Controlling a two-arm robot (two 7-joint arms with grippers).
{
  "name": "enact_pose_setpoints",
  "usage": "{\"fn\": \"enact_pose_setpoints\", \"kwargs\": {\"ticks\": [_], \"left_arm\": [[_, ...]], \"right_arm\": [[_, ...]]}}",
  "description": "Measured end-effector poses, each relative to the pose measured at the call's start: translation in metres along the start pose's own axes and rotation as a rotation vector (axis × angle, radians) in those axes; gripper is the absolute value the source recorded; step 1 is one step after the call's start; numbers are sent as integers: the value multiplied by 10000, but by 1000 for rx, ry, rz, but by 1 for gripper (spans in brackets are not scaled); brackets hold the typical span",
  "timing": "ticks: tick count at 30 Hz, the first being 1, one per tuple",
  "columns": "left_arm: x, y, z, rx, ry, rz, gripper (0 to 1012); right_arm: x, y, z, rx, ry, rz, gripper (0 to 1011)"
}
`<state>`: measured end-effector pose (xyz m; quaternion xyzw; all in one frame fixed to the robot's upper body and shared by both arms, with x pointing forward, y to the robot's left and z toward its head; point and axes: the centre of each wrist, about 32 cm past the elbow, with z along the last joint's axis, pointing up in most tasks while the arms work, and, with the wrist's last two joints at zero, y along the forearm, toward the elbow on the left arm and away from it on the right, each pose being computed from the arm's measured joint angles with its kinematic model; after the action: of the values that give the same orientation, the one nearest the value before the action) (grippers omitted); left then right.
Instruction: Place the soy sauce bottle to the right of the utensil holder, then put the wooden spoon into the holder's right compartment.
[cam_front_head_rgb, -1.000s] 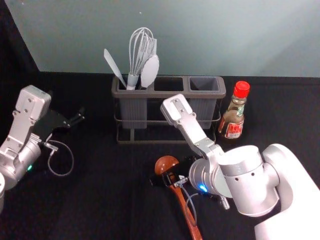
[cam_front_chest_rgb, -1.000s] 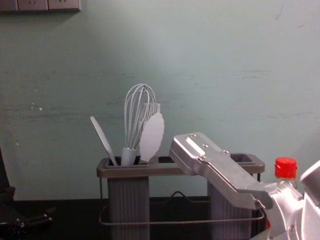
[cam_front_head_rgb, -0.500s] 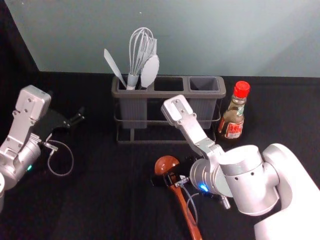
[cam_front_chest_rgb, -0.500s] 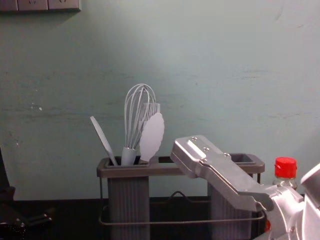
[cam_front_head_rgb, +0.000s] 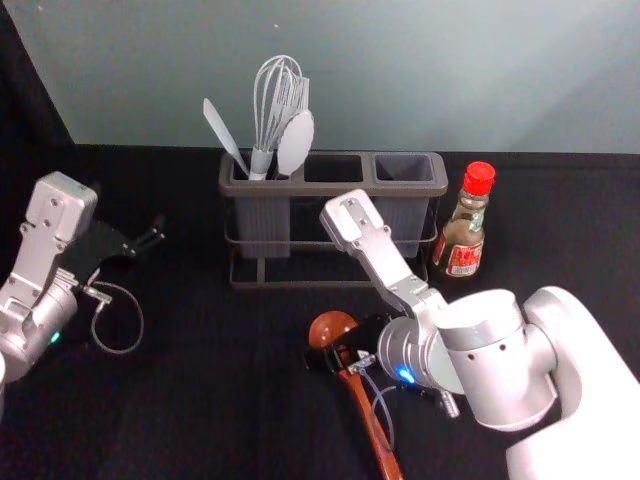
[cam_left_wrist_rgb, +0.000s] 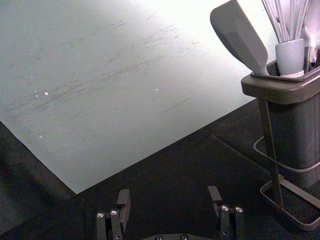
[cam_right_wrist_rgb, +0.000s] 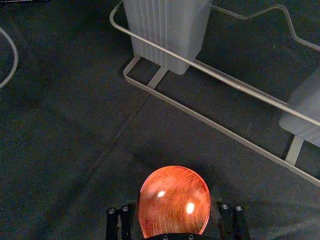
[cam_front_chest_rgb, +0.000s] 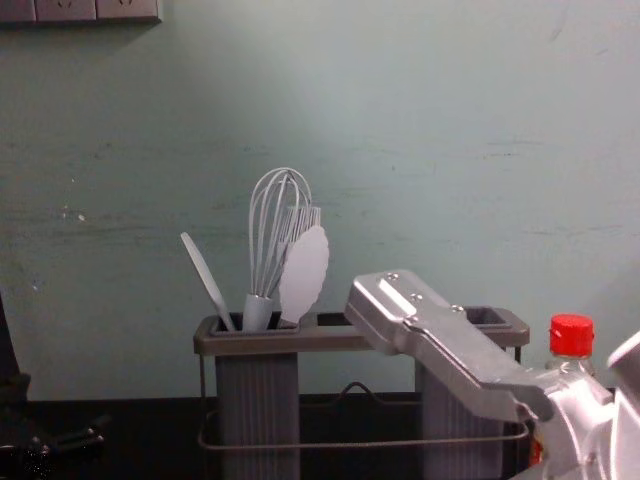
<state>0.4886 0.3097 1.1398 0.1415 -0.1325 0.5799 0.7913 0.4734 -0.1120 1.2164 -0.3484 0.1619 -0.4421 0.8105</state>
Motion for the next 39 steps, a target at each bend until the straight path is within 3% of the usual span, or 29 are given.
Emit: {"fn": "enact_pose_setpoints", "kwargs": {"ticks": [7, 13, 20, 21, 22, 26, 36, 39], "left_arm": [[0, 0, 0, 0, 0, 0, 1011], [0, 0, 0, 0, 0, 0, 1011], [0, 0, 0, 0, 0, 0, 1011], [0, 0, 0, 0, 0, 0, 1011], [0, 0, 0, 0, 0, 0, 1011], [0, 0, 0, 0, 0, 0, 1011], [0, 0, 0, 0, 0, 0, 1011], [0, 0, 0, 0, 0, 0, 1011]], "right_arm": [[22, -179, -28, 44, 1, 1, 842], [57, -416, -97, 118, -6, -4, 842], [40, -697, -288, 282, -48, -70, 842], [34, -756, -337, 329, -62, -95, 842], [34, -756, -337, 329, -62, -95, 842], [32, -917, -507, 482, -116, -145, 843], [12, -1041, -796, 733, -264, -249, 842], [26, -1049, -853, 778, -284, -260, 842]]}}
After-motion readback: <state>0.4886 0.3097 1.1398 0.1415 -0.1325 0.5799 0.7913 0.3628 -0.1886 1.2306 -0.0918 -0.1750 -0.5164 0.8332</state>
